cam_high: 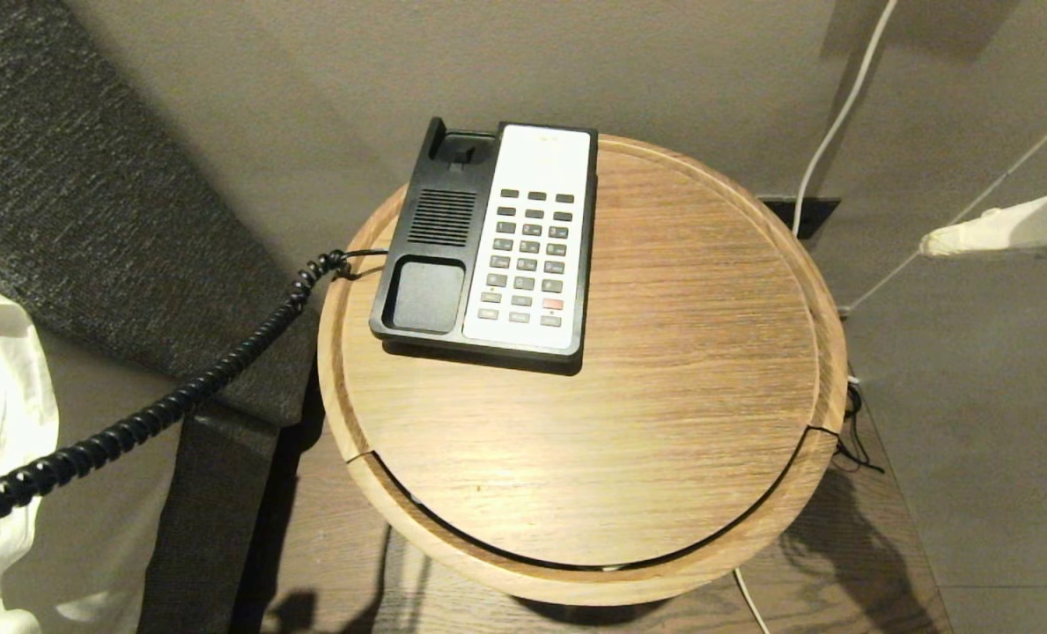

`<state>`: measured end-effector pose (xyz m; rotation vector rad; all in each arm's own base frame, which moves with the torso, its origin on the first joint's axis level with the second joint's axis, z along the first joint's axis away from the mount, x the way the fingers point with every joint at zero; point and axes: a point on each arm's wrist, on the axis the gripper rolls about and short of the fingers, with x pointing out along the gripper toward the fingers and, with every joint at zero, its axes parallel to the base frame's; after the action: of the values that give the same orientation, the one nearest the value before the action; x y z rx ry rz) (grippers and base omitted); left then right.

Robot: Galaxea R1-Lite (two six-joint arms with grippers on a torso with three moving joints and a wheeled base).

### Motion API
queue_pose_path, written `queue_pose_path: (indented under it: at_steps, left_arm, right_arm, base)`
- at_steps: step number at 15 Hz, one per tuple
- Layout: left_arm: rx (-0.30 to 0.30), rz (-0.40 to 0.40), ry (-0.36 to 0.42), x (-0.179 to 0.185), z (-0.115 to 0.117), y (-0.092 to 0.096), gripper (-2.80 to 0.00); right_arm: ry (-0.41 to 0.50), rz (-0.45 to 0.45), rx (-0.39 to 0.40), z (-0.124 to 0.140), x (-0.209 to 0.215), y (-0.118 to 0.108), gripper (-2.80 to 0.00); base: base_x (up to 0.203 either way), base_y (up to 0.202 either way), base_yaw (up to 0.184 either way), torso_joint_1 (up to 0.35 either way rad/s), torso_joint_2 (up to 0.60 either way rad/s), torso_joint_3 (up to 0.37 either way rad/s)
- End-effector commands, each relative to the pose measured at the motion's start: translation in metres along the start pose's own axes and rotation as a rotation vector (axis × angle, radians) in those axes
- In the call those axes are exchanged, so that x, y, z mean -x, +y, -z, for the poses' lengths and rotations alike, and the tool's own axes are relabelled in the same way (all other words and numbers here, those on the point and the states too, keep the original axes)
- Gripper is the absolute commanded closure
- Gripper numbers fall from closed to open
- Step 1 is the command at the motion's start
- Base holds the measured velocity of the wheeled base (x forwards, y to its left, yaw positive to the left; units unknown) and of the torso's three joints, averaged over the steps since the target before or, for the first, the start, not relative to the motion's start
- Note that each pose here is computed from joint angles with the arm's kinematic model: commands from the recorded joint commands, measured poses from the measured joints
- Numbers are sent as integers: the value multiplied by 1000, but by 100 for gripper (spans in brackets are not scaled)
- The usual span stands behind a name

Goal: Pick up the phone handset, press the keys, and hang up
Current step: Dial the number

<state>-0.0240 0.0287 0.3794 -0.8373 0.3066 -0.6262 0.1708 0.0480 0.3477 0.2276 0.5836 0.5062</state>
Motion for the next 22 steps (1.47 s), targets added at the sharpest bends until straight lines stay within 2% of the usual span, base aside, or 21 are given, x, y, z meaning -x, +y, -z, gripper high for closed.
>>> queue_pose_path:
  at_steps: [1, 4, 10, 13, 16, 22]
  left_arm:
    - [4, 6, -8, 7, 2, 4, 0]
    - [-11, 3, -8, 6, 3, 4, 0]
    - [-18, -6, -1, 4, 4, 6, 0]
    - [-18, -2, -5, 3, 4, 5, 0]
    - [-19, -3, -7, 3, 4, 5, 0]
    - [-20, -7, -8, 3, 5, 6, 0]
  right_arm:
    - [61, -65, -30, -1, -20, 14, 0]
    - [106, -140, -65, -6, -43, 51, 0]
    - [82, -26, 4, -12, -102, 108, 0]
    - [32, -36, 38, -12, -109, 134, 0]
    - [-69, -14, 49, -14, -121, 147, 0]
    - [-84, 66, 74, -5, -138, 158, 0]
  base:
    - [0, 0, 0, 0, 0, 0]
    - [0, 0, 0, 0, 0, 0]
    - [0, 0, 0, 0, 0, 0]
    - [0, 0, 0, 0, 0, 0]
    - [0, 0, 0, 0, 0, 0]
    - [0, 0, 0, 0, 0, 0]
